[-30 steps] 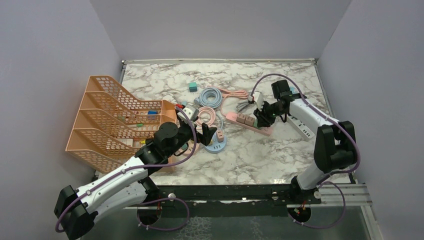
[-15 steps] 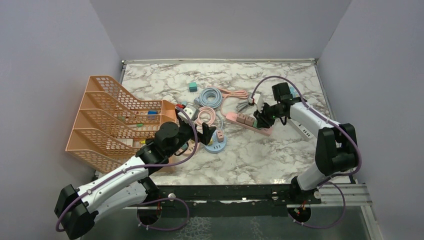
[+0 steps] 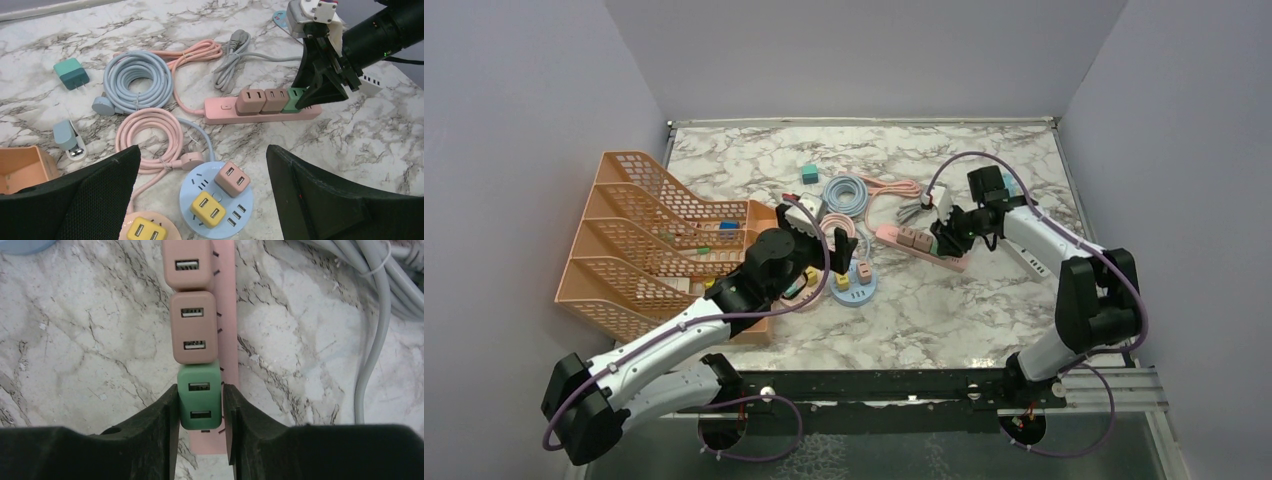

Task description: Insert the plug

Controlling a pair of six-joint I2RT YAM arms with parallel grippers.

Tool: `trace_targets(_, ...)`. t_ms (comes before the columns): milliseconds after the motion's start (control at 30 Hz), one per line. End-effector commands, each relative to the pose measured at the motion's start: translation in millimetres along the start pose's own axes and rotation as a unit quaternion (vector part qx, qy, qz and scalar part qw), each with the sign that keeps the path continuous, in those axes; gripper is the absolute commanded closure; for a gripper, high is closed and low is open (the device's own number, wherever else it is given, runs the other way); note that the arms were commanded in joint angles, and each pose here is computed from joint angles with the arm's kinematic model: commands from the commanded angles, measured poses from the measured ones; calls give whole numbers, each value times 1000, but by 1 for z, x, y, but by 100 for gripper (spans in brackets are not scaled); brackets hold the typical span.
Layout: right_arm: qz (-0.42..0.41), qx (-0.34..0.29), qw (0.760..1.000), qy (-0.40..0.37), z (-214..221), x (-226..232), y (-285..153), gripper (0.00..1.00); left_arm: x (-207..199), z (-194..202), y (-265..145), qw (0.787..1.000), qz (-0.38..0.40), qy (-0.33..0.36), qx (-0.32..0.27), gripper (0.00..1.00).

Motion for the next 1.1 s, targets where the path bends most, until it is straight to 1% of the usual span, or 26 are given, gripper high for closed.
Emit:
trace_targets(0, 49, -41, 998, 4, -17, -4, -13, 62, 4, -17, 11, 998, -58, -31, 11, 1)
trace_targets(100, 93, -106, 990, 14, -40, 0, -39, 55, 8, -23, 23, 995, -90, -38, 32, 1)
trace_targets(233, 139, -161, 977, 18, -51, 10, -63, 41, 23, -27, 43, 990, -125, -55, 47, 1)
trace_targets(367, 202, -223, 952, 48, -56, 19, -83, 39, 51, -31, 68, 976, -182, -95, 67, 2)
trace_targets(467, 235, -264, 934, 51, -60, 25, -97, 39, 78, -27, 94, 960, -234, -113, 104, 11)
trace_targets(533, 253, -291, 920, 68, -65, 28, -107, 40, 94, -25, 111, 950, -261, -114, 127, 16)
trace_targets(633, 254, -305, 911, 109, -68, 30, -111, 40, 120, -22, 138, 937, -287, -118, 160, 23)
trace_targets(667, 252, -306, 911, 115, -69, 30, -112, 40, 130, -16, 149, 931, -295, -121, 175, 24)
trace_targets(700, 252, -309, 909, 121, -71, 29, -113, 41, 137, -18, 159, 931, -294, -124, 179, 24)
trace_targets(800, 254, -316, 904, 138, -75, 27, -115, 42, 159, -6, 187, 926, -294, -117, 206, 24)
trace_targets(900, 242, -313, 908, 136, -75, 28, -113, 44, 175, 5, 210, 920, -301, -113, 222, 24)
trace_targets(1000, 233, -306, 913, 138, -75, 27, -110, 45, 189, 12, 227, 916, -310, -118, 226, 25)
trace_targets(1067, 224, -304, 916, 134, -75, 27, -107, 46, 198, 18, 236, 913, -319, -118, 225, 27)
Point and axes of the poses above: each gripper's point midway between its finger pads, its own y axis out along the fingers, its own x axis along the line the jaws close on, z = x × y, the point moved 9 cm from there along -y, back along the fingers, and after that the axes turned 3 degrees about -y, right-handed, at the moved point
